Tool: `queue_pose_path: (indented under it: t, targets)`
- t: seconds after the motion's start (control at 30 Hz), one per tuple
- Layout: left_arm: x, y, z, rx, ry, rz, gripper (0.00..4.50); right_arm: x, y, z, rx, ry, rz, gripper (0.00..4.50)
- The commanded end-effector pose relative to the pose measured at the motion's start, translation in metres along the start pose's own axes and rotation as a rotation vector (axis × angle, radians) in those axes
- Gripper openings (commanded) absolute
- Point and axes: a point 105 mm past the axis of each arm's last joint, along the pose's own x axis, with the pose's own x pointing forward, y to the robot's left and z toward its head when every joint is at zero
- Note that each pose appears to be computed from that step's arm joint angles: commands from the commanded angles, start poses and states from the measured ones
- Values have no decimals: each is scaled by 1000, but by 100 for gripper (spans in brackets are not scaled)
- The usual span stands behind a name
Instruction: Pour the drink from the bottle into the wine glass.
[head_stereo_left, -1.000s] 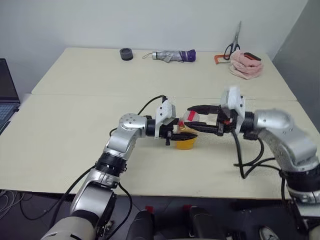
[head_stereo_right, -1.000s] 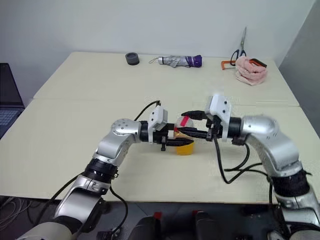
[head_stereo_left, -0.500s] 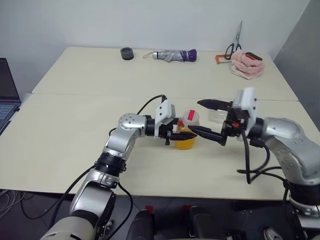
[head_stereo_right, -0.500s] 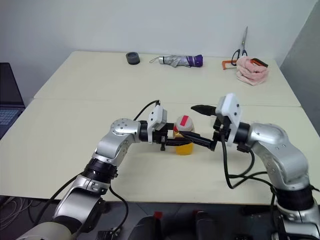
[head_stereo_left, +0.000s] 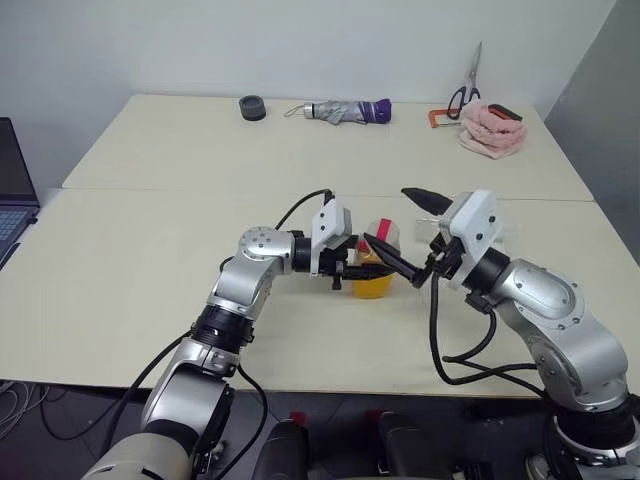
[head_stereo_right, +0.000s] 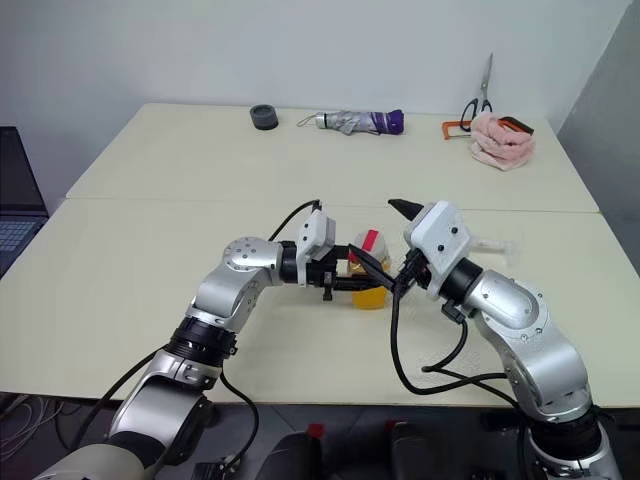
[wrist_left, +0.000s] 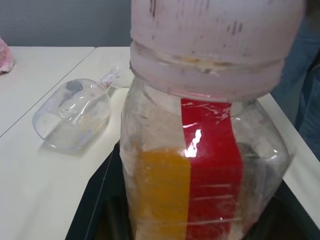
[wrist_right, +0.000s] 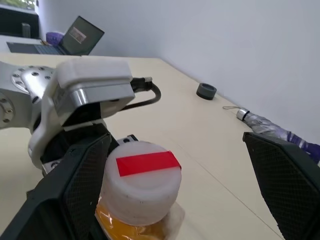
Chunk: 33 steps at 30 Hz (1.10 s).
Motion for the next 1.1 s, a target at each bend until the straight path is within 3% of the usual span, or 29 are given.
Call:
queue_pose_path:
  t: [0.03, 1.1]
  targets:
    - [2, 2, 18, 62, -50, -8, 189, -3, -2, 5, -51, -21, -14, 450]
    - [0, 2, 16, 59, -43, 1, 189, -24, -25, -3, -36, 25, -146, 450]
